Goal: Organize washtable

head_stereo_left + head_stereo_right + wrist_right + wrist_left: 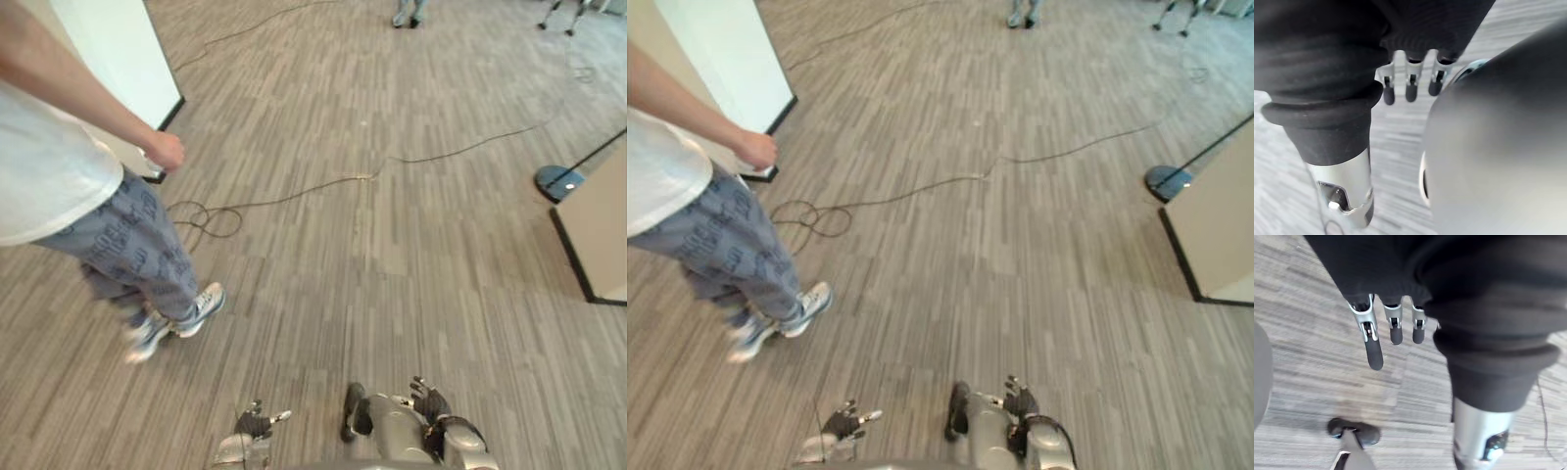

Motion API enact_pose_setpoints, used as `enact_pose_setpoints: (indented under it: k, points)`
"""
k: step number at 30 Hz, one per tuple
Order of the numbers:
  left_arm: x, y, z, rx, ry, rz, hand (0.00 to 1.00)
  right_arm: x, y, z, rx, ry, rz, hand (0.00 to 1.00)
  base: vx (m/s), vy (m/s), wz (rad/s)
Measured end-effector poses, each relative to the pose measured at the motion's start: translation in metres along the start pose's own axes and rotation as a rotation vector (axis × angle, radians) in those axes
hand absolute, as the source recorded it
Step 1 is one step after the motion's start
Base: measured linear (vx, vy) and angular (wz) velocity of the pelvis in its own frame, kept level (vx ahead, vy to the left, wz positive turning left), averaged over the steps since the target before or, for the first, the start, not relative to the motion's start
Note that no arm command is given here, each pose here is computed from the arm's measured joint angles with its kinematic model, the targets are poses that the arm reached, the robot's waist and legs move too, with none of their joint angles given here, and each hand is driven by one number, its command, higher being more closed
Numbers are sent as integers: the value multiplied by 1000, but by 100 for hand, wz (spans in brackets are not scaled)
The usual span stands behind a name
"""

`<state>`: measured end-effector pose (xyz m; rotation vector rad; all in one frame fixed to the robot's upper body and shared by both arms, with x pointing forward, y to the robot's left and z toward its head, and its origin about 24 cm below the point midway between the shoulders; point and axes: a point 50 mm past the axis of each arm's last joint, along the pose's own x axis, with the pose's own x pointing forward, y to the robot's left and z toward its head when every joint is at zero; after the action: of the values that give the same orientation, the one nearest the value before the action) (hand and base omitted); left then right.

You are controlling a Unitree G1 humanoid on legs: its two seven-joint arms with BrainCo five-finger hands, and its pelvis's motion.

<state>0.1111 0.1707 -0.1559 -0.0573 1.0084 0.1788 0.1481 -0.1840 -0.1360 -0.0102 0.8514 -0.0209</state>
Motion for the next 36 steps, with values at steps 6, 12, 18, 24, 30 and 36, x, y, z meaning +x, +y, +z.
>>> enact_pose_setpoints:
  k: [6, 12, 18, 24, 30, 36]
  points:
    - [-2, 14, 25, -35, -136, 41, 0, 2, 31, -12, 22, 68, 65, 0, 767, -45, -120]
    - [-3, 8, 27, -77, -159, 39, 0, 0, 32, -18, 19, 96, 71, 0, 791, 263, -83]
    - [0, 19, 26, -22, -121, 58, 0, -6, 36, -28, 74, 100, 60, 0, 768, 305, 8]
    - [3, -3, 23, 8, -84, -11, 0, -9, 13, -10, 85, -19, -11, 0, 651, 71, 67]
    - [1, -14, 10, 8, -37, -43, 0, -11, 2, -22, 64, 47, -35, 0, 806, -163, 77]
    - [1, -18, 15, -5, -55, -42, 0, -11, -3, -27, 42, 83, -34, 0, 682, -116, 11]
